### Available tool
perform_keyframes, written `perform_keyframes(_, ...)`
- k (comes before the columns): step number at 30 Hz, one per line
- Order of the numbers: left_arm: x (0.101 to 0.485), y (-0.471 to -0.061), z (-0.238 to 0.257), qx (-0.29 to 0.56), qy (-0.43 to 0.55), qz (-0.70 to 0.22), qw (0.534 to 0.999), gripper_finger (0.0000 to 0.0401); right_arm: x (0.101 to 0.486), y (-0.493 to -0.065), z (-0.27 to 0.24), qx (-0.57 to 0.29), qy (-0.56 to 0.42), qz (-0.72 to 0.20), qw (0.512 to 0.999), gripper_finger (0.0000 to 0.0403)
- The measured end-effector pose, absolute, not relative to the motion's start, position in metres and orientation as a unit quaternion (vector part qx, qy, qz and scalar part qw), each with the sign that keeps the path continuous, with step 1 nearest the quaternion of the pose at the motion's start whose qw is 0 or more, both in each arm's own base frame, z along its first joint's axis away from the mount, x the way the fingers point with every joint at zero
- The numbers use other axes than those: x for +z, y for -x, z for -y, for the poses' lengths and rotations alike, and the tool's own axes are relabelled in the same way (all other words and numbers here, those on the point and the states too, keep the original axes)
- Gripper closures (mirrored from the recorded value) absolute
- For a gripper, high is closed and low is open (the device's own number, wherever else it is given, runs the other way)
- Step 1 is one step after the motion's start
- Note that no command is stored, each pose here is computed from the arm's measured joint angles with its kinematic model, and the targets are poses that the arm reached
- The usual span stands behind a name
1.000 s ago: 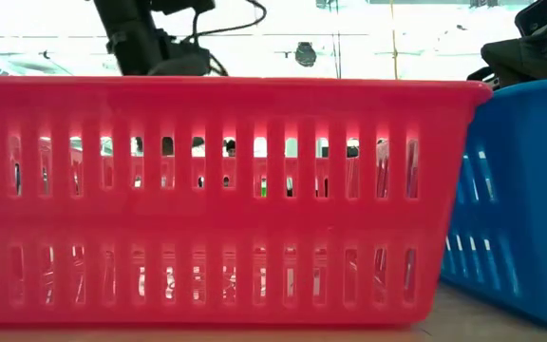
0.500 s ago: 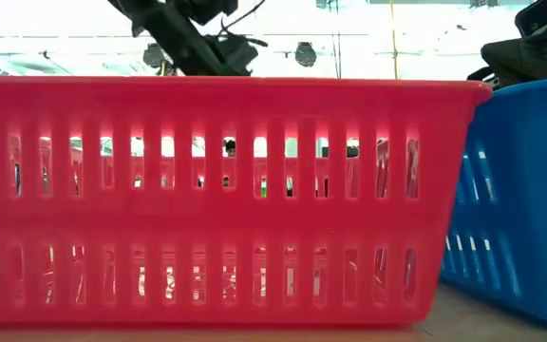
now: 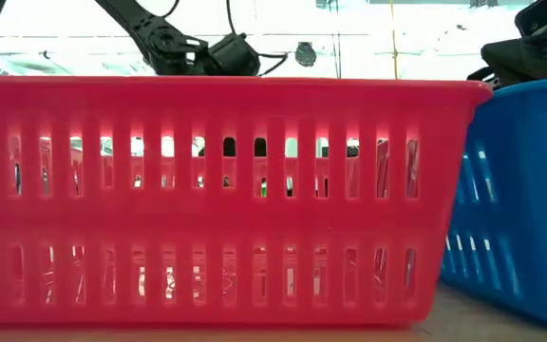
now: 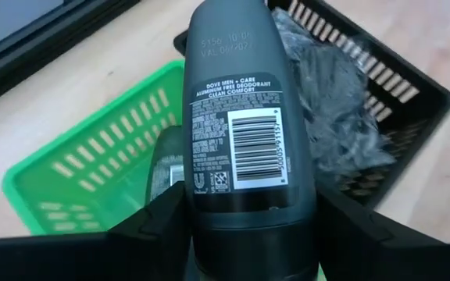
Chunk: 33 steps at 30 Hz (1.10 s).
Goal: Pick & Place Travel size toiletries
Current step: Put the deodorant into the green bin, then put the top toothpaste into the red bin
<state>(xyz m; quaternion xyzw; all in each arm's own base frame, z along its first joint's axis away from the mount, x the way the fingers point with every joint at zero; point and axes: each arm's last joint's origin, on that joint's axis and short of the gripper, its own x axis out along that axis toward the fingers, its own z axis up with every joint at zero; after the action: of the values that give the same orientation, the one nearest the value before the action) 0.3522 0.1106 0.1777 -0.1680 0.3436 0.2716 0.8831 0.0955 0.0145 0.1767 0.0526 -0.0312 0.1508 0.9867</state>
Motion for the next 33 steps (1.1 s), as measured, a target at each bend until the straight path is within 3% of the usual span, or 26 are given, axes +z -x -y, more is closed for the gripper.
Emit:
perform_keyframes(10,0.1676,-0.3527,-0.1107,0.273,0.192,-0.359,0.872,0.02,0.1767,-0.0955,-0.0144,0.151,-0.053,0.031,0.987,0.0403)
perform_keyframes(19,0.1675,-0.3497,-0.1099,0.276,0.196,-0.371,0.865,0.0149,0.1767,-0.0955,-0.0145,0.151,-0.053,0.031,0.987,0.0403)
perform_keyframes(33,0.1687,-0.351,-0.1103,0.272,0.188,-0.365,0.87,0.018,0.1767,-0.0955,-0.0145,0.151,-0.053,0.031,0.987,0.0403)
